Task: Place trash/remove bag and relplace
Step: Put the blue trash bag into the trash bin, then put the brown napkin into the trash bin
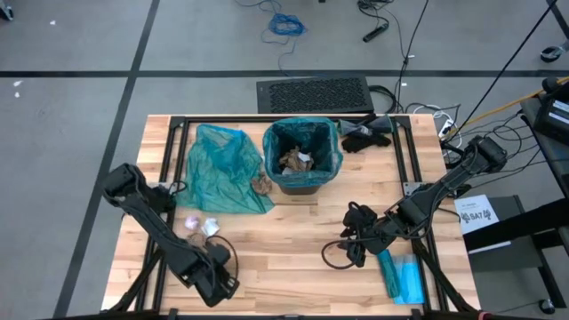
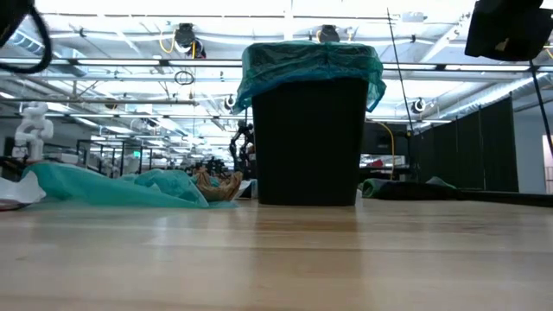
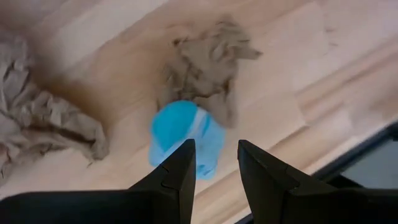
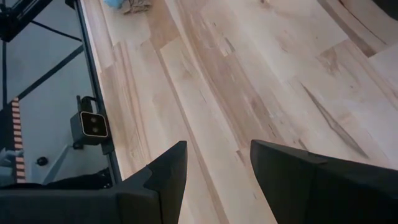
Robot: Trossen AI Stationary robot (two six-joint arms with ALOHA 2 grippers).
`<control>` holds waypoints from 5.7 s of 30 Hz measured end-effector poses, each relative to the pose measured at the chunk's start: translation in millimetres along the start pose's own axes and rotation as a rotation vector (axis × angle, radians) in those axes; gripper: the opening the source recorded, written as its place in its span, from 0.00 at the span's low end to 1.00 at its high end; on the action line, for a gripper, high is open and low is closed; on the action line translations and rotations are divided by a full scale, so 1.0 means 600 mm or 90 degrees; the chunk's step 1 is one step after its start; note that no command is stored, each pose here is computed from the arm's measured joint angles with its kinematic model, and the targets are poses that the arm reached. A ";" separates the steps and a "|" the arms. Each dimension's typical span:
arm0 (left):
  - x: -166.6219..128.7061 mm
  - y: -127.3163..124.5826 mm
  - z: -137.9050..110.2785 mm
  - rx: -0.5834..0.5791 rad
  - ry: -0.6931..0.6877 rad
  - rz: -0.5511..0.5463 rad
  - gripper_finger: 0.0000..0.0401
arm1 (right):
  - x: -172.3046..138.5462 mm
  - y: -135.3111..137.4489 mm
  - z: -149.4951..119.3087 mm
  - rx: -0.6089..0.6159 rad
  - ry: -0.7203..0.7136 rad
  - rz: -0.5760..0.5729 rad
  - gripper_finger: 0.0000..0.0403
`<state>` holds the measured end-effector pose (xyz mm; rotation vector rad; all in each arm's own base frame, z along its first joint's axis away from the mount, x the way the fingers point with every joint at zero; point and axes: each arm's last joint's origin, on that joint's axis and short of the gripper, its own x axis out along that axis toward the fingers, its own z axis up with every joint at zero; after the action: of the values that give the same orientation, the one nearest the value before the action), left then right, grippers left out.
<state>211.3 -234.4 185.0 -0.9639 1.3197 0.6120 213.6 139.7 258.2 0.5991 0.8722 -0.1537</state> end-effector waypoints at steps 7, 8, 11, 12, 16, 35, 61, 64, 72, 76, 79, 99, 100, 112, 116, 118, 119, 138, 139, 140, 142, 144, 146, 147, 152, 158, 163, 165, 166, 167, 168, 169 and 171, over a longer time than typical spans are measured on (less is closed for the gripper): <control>0.026 0.007 -0.008 -0.081 -0.008 0.052 0.29 | 0.000 0.000 0.000 -0.005 0.000 0.000 0.42; 0.032 0.006 -0.009 -0.084 -0.010 0.056 0.29 | 0.000 0.000 0.000 -0.005 0.000 0.000 0.42; 0.059 0.003 -0.012 -0.085 -0.004 0.074 0.28 | 0.000 0.000 0.000 -0.005 0.000 0.000 0.42; 0.071 0.001 -0.014 -0.080 0.001 0.074 0.26 | 0.000 0.000 0.000 -0.005 0.000 0.000 0.42; 0.112 -0.032 -0.031 -0.075 0.062 -0.021 0.06 | 0.000 0.000 0.000 -0.007 0.000 0.000 0.42; -0.121 -0.045 0.010 -0.030 -0.024 0.022 0.00 | 0.001 0.001 0.004 -0.031 -0.008 0.006 0.42; -0.399 -0.002 0.353 0.278 -0.377 -0.051 0.00 | 0.007 -0.022 0.007 0.069 -0.061 -0.107 0.42; -0.410 0.003 0.385 0.306 -0.427 -0.054 0.00 | 0.011 -0.022 0.006 0.096 -0.062 -0.108 0.42; -0.401 -0.001 0.462 0.390 -0.475 -0.041 0.00 | 0.037 -0.021 -0.002 0.144 -0.052 -0.139 0.42; -0.398 0.000 0.482 0.411 -0.489 -0.032 0.00 | 0.050 -0.020 -0.005 0.155 -0.050 -0.147 0.42; -0.394 0.000 0.495 0.402 -0.498 -0.031 0.00 | 0.055 -0.020 -0.006 0.154 -0.048 -0.151 0.42; -0.352 -0.010 0.527 0.493 -0.446 0.008 0.24 | 0.066 -0.014 -0.007 0.192 -0.057 -0.138 0.42; -0.352 -0.010 0.526 0.494 -0.444 0.009 0.25 | 0.066 -0.014 -0.007 0.192 -0.057 -0.139 0.42; -0.414 0.041 0.414 0.388 -0.362 -0.010 0.26 | 0.066 -0.014 -0.007 0.164 -0.053 -0.140 0.42; -0.428 0.062 0.353 0.325 -0.348 0.031 0.26 | 0.066 -0.015 -0.007 0.158 -0.053 -0.141 0.42; -0.424 0.066 0.329 0.290 -0.339 0.035 0.26 | 0.066 -0.015 -0.007 0.154 -0.052 -0.141 0.42; -0.420 0.066 0.317 0.277 -0.332 0.030 0.26 | 0.066 -0.015 -0.007 0.151 -0.052 -0.141 0.42; -0.223 0.035 0.144 0.026 -0.183 0.041 0.26 | 0.067 -0.011 -0.005 0.086 -0.043 -0.126 0.42; -0.210 0.034 0.133 0.013 -0.171 0.032 0.26 | 0.067 -0.010 -0.005 0.081 -0.041 -0.123 0.42; -0.196 0.031 0.123 -0.001 -0.160 0.017 0.26 | 0.067 -0.009 -0.005 0.077 -0.036 -0.119 0.42; -0.172 0.025 0.104 -0.022 -0.149 -0.007 0.26 | 0.067 -0.009 -0.006 0.068 -0.031 -0.114 0.42; -0.147 0.021 0.088 -0.038 -0.140 -0.023 0.26 | 0.067 -0.008 -0.005 0.065 -0.031 -0.110 0.42; -0.125 0.017 0.074 -0.047 -0.136 -0.024 0.26 | 0.068 -0.006 -0.005 0.061 -0.029 -0.102 0.42; -0.114 0.014 0.068 -0.049 -0.134 -0.024 0.26 | 0.068 -0.005 -0.004 0.057 -0.024 -0.094 0.42; -0.061 0.000 0.046 -0.048 -0.106 0.017 0.26 | 0.068 -0.004 -0.004 0.052 -0.021 -0.089 0.42; -0.002 -0.018 0.041 -0.048 -0.093 0.038 0.26 | 0.068 -0.002 -0.006 0.045 -0.007 -0.080 0.42; 0.067 -0.032 0.036 -0.039 -0.076 0.059 0.26 | 0.068 -0.001 -0.006 0.041 -0.008 -0.077 0.42; 0.098 -0.035 0.031 -0.050 -0.036 0.084 0.26 | 0.068 0.000 -0.005 0.041 -0.011 -0.072 0.42; 0.111 -0.035 0.029 -0.052 -0.024 0.094 0.25 | 0.068 0.001 -0.005 0.040 -0.012 -0.069 0.42; 0.120 -0.038 0.026 -0.050 0.003 0.092 0.24 | 0.068 0.001 -0.004 0.039 -0.013 -0.067 0.42; 0.128 -0.045 0.022 -0.037 0.025 0.072 0.23 | 0.068 0.002 -0.004 0.035 -0.014 -0.064 0.42; 0.131 -0.053 0.019 -0.027 0.041 0.041 0.19 | 0.068 0.003 -0.003 0.033 -0.016 -0.059 0.42; 0.132 -0.063 0.016 -0.017 0.043 0.004 0.08 | 0.068 0.005 -0.002 0.030 -0.018 -0.054 0.42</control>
<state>262.5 -256.3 116.7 -1.0093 1.3777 0.6076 239.9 147.2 227.9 0.6028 0.8688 -0.2603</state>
